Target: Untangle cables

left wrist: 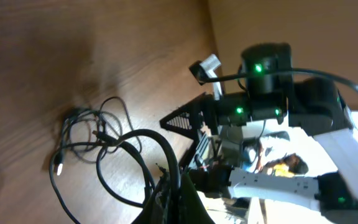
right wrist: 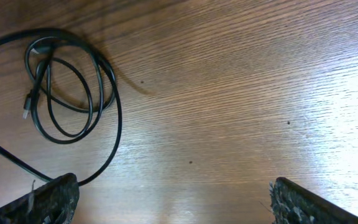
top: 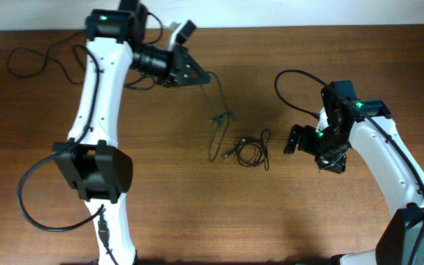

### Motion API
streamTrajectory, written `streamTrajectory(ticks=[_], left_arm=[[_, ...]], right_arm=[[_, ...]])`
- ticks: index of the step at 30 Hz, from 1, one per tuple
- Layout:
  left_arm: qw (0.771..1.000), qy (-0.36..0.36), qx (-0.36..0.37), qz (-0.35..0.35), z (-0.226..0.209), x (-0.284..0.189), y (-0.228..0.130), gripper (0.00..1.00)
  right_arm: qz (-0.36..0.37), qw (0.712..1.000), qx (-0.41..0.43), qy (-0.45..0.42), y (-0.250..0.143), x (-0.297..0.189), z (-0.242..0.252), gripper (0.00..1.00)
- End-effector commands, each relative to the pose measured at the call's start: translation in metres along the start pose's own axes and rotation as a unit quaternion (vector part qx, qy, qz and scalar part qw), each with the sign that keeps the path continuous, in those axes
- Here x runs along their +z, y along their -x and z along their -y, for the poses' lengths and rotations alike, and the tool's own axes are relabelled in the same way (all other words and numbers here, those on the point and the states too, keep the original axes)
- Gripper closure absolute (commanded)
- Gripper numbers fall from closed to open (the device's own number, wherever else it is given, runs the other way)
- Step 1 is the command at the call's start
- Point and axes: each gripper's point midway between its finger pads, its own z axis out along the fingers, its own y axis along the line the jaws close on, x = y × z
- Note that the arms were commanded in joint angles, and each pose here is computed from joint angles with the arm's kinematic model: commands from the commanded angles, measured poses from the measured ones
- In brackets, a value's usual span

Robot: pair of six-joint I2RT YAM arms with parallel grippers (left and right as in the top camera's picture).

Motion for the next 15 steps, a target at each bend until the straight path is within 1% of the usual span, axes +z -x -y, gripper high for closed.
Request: streamTrajectory(ticks=[1, 3, 4, 6, 9, 13, 15], left_arm=[[1.0, 0.009, -0.025, -0.002, 0.004, -0.001, -0.002, 1.0], [1.0, 0.014, -0.019, -0.012, 0.006, 0.007, -0.004, 1.0], [1.0, 0.019, -0.013, -0.02, 0.008, 0.013, -0.006, 1.0], [0.999, 0.024, -0.002, -0.037, 0.013, 0.027, -0.011, 1.0], [0.998, 0.02, 0.02, -0.051, 0.025, 0.046, -0.014, 1.0], [0.998, 0.018, -0.03, -0.058, 0.034, 0.059, -0.016, 1.0], [0.997, -0.002, -0.043, -0.059, 0.042, 0.061, -0.015, 1.0]], right_arm=[[-0.033, 0.993, -0.032, 0.11, -0.01, -0.003, -0.038, 0.01], [-0.046, 0.972, -0.098, 0.21, -0.017, -0.014, -0.07, 0.01], [-0.053, 0.954, -0.13, 0.265, -0.023, -0.024, -0.087, 0.01], [-0.059, 0.931, -0.15, 0.328, -0.028, -0.037, -0.105, 0.01], [-0.055, 0.924, -0.166, 0.34, -0.029, -0.039, -0.114, 0.01], [-0.049, 0.919, -0.192, 0.342, -0.032, -0.036, -0.125, 0.01], [-0.04, 0.918, -0.206, 0.335, -0.032, -0.033, -0.13, 0.01]])
